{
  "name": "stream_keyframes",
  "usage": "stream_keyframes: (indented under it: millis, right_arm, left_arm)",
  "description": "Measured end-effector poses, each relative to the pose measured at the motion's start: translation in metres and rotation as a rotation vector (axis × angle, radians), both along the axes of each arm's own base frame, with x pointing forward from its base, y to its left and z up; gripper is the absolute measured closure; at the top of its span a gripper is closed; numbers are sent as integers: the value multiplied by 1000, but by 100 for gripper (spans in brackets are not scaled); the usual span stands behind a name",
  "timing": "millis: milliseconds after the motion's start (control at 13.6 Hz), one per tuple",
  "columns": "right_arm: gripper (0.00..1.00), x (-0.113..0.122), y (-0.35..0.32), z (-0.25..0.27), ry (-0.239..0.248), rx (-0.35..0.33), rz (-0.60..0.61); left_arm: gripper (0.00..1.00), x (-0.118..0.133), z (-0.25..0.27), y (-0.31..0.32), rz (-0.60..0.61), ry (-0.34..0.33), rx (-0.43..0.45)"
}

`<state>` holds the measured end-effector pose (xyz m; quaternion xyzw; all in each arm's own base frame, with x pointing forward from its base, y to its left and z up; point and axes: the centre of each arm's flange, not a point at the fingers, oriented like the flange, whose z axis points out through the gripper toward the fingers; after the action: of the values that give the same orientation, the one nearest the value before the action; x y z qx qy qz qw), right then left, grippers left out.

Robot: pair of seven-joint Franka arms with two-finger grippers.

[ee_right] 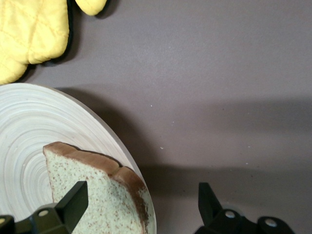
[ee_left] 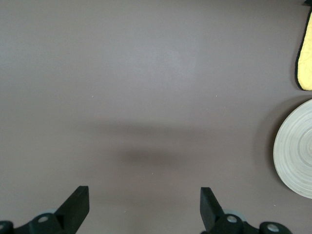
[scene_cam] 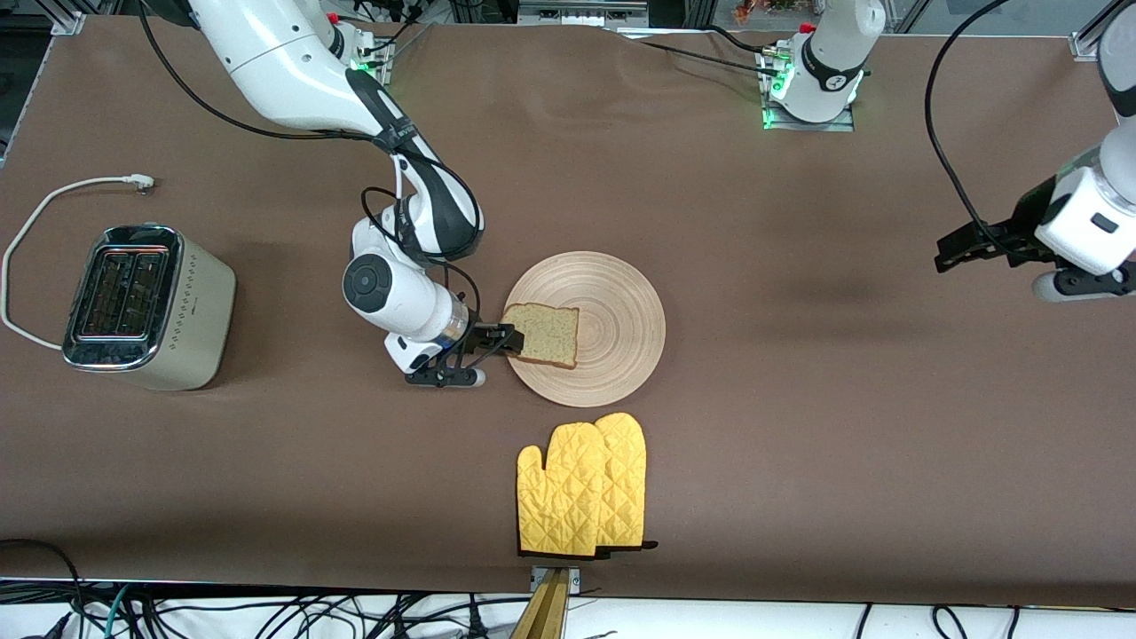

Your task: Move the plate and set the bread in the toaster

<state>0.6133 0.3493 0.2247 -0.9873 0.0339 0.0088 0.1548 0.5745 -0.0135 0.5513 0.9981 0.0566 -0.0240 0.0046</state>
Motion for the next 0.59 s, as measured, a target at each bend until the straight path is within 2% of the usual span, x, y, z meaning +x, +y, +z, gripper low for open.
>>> stream_keyframes:
  millis: [588]
  right_arm:
    - [0,-13,24,-18,-12,1,18]
  left_arm:
    - [0,-12,7,-49,-79,-22,1]
